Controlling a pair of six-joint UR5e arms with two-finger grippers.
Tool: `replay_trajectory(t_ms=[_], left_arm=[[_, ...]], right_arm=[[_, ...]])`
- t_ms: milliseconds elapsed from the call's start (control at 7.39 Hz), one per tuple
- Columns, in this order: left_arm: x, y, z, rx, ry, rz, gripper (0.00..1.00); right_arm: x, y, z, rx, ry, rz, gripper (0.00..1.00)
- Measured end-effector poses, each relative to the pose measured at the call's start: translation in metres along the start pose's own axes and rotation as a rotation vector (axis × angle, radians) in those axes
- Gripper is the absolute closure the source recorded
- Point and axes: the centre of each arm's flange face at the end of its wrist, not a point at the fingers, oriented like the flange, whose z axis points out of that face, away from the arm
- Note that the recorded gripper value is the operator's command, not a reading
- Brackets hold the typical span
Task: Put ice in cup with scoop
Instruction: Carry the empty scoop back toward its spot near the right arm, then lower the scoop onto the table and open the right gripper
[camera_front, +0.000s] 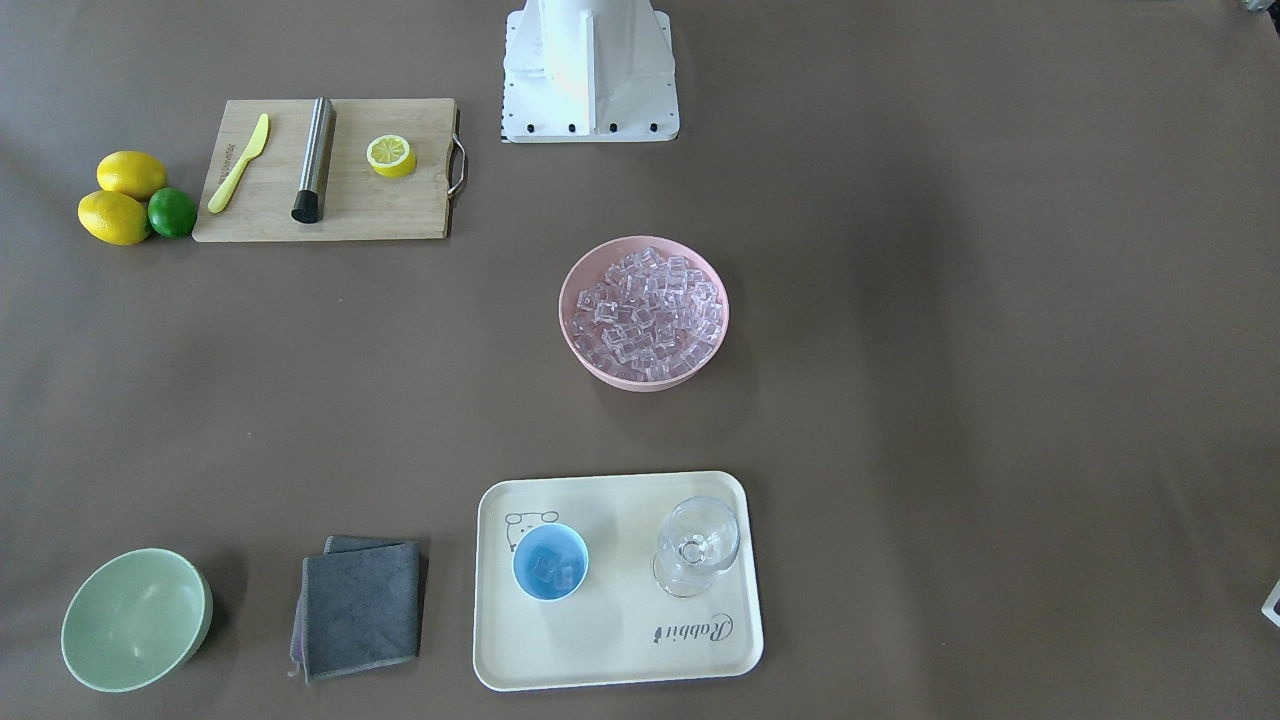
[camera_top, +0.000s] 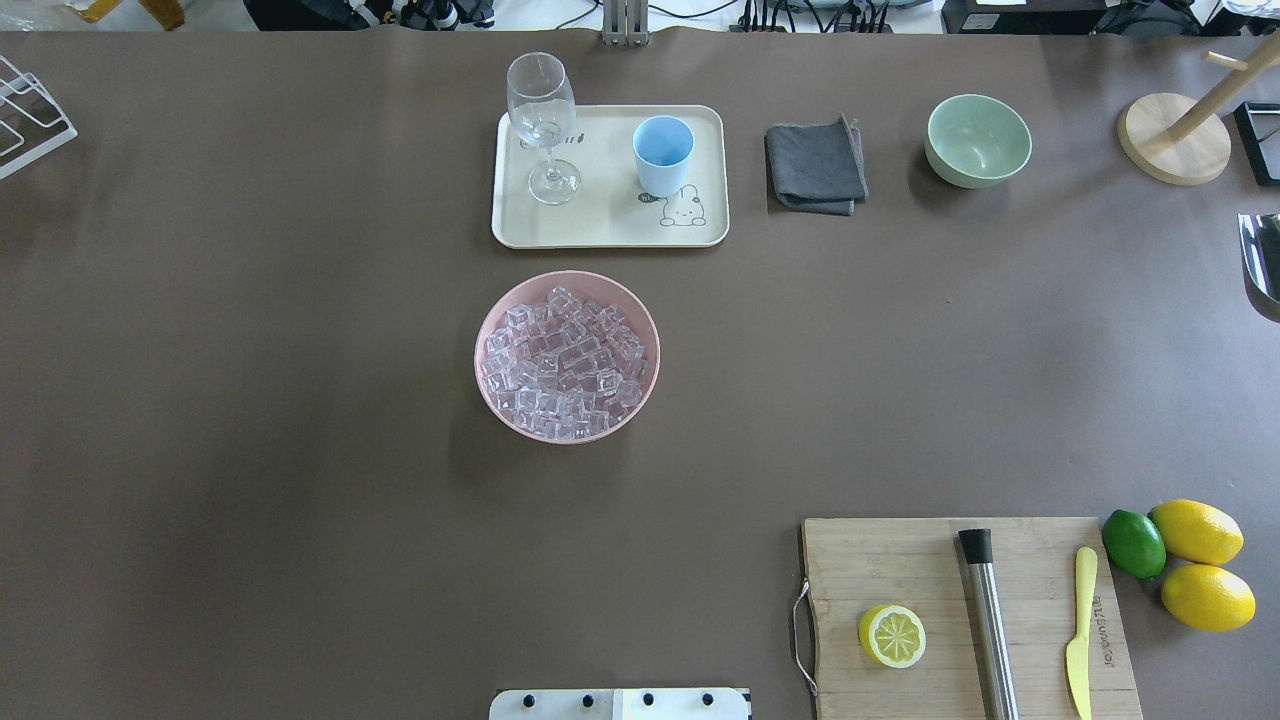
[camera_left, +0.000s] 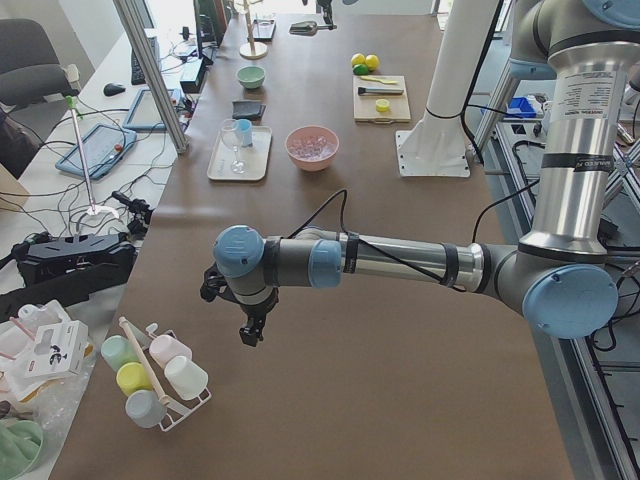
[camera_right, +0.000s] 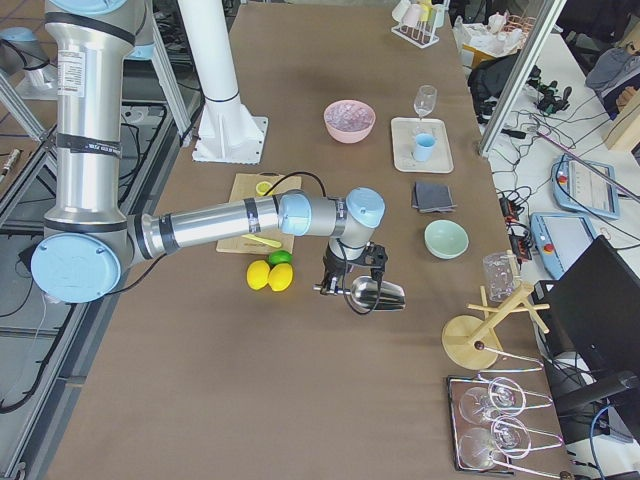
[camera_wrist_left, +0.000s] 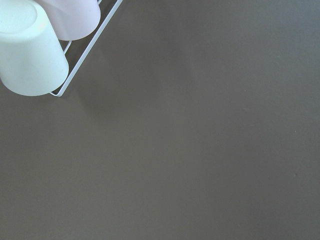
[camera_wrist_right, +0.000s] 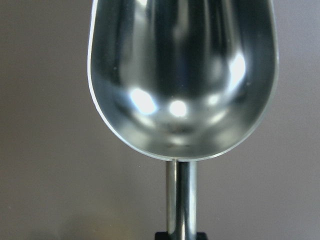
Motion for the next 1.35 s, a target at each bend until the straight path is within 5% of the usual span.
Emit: replay_trajectory(t_ms=[677, 1354], left_arm=[[0.0, 0.001, -0.001, 0.002, -0.001, -0.013, 0.01], [-0.002, 0.002, 0.003, -0.004, 0.001, -0.014, 0.01]], right_arm=[[-0.044, -0.028, 0.039, 0.013, -0.024, 0.082, 1.0], [-0.075, -0.025, 0.062, 0.009, -0.032, -0.028, 1.0]])
